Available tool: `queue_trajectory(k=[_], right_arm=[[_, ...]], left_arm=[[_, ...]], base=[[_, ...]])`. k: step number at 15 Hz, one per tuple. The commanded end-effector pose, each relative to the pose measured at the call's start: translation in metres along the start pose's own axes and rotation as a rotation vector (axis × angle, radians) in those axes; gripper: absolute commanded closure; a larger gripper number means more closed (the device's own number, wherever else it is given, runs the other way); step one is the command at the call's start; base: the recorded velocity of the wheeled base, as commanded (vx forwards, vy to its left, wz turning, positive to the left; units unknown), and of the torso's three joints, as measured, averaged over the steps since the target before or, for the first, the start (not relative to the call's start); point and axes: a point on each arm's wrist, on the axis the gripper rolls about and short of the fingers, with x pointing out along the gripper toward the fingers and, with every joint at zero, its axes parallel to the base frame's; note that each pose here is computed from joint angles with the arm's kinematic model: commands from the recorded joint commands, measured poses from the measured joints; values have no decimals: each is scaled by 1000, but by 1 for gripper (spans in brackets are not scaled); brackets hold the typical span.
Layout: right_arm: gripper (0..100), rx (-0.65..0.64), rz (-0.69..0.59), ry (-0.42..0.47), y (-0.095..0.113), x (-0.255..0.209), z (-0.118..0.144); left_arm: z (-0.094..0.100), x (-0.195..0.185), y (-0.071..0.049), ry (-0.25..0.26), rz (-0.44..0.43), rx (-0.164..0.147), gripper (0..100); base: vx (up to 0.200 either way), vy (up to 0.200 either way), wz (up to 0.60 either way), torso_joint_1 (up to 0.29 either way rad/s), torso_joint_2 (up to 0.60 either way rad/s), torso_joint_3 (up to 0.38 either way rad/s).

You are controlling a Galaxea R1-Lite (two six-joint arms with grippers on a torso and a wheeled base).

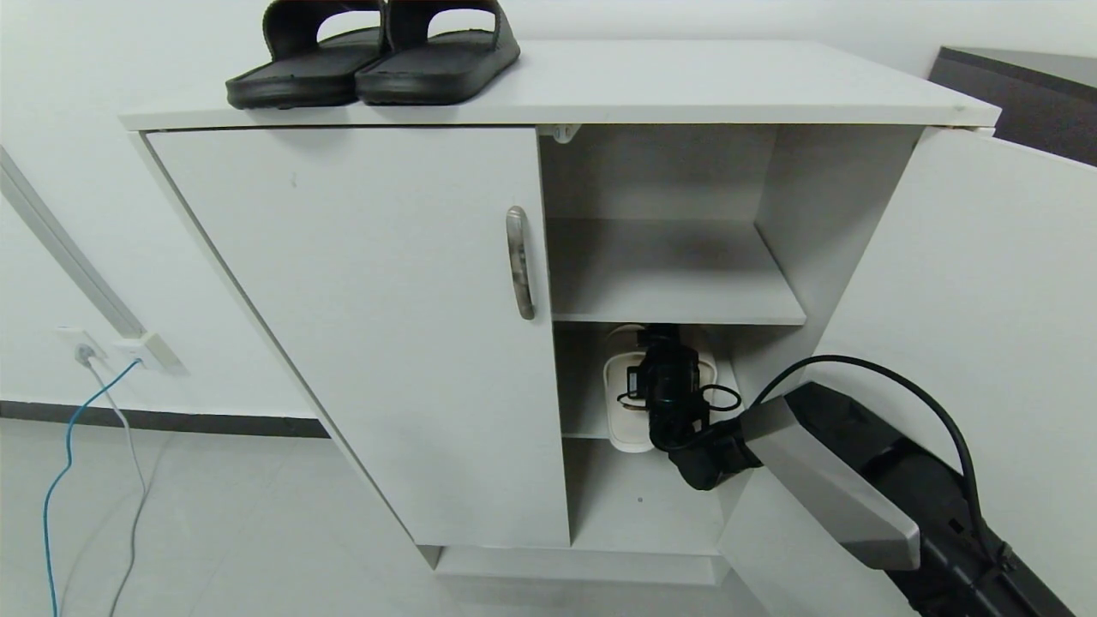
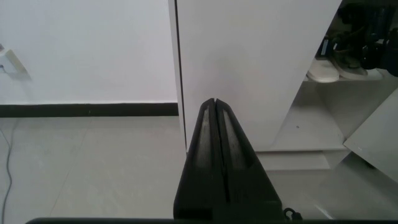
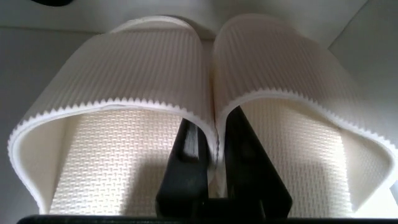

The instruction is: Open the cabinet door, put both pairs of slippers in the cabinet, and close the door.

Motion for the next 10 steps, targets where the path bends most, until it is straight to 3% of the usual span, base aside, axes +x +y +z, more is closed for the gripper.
queue_trajectory(k=[1,6,10], right_arm=[[0,-4,2,3,1,-1,-2],[0,-16,6,22,-2,-10,1],[0,-18,41,19,-3,-51,13]], left_arm=[[0,0,0,1,0,0,100],[0,0,0,1,0,0,100],[0,0,0,1,-1,2,100]], base=[[0,0,0,0,0,0],[0,0,0,0,0,0],[0,0,0,0,0,0]])
